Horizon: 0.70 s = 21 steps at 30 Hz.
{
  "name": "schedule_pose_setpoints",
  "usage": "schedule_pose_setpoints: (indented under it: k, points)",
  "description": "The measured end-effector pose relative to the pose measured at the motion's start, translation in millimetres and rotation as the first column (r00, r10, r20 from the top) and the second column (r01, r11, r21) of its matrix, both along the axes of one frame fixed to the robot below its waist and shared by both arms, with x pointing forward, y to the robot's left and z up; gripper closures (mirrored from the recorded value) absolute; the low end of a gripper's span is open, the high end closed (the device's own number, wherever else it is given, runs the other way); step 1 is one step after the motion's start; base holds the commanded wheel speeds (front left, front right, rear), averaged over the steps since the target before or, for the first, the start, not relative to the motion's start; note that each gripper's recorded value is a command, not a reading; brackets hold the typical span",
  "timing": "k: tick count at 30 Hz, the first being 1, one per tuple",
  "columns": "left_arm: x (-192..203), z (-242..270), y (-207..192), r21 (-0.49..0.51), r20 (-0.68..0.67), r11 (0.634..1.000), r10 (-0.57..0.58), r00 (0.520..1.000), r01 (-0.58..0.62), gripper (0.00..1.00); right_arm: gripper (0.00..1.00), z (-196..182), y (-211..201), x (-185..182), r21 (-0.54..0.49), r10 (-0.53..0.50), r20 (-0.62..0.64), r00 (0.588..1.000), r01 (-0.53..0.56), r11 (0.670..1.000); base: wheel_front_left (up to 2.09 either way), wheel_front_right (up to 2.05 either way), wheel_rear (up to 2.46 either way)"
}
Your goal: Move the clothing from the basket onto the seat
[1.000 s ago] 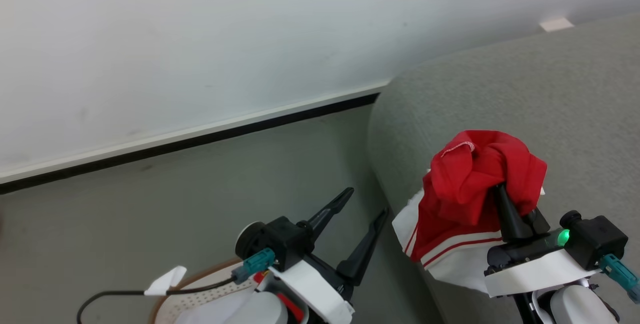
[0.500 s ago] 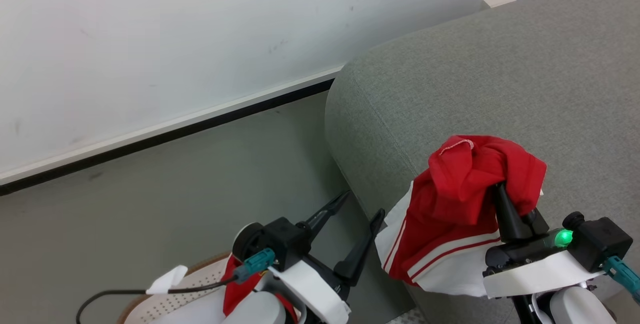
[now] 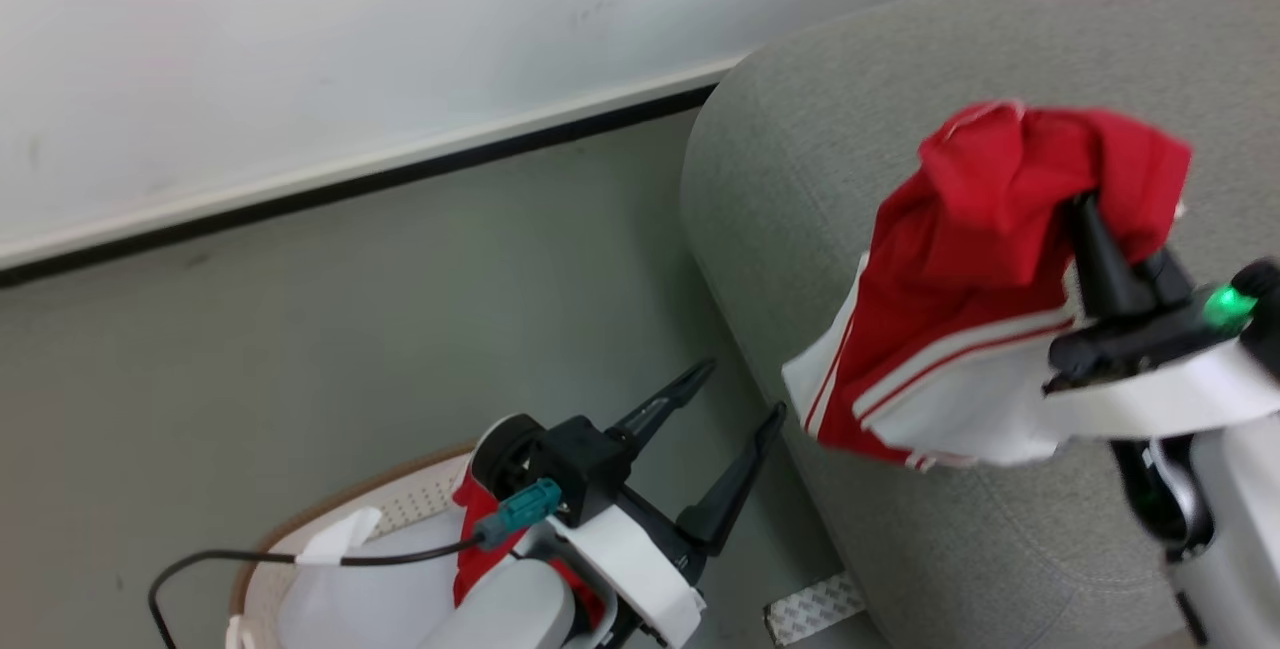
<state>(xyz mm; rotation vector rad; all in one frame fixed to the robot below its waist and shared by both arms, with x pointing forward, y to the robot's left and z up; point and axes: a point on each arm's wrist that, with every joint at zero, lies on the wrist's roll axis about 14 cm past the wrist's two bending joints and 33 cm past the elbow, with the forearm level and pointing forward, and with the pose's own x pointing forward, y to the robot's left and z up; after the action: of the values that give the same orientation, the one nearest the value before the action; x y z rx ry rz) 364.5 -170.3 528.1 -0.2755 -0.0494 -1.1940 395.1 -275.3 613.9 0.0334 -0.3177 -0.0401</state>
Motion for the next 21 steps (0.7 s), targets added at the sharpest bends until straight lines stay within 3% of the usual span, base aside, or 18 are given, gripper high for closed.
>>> schedule_pose_setpoints:
  k: [4,8,17,21]
  points:
    - [15,-15,7,0.014,-0.018,1.0,0.017,1.0,-0.017,0.0,1.0,5,-14,27,-0.066,0.002,-0.019,1.0,-0.003,0.998,0.0,0.0,0.0]
    - [31,-29,15,0.017,-0.034,0.999,0.037,0.999,-0.036,0.0,1.0,23,-35,56,-0.036,-0.01,0.017,1.0,0.011,0.999,0.0,0.0,0.0]
    - [73,-72,41,0.049,-0.087,0.994,0.106,0.991,-0.102,0.0,1.0,57,-113,116,-0.066,-0.138,0.056,0.989,0.141,0.988,0.0,0.0,0.0]
    - [88,-98,55,0.079,-0.12,0.988,0.142,0.982,-0.133,0.0,1.0,45,-139,141,-0.047,-0.198,0.03,0.98,0.199,0.979,0.0,0.0,0.0]
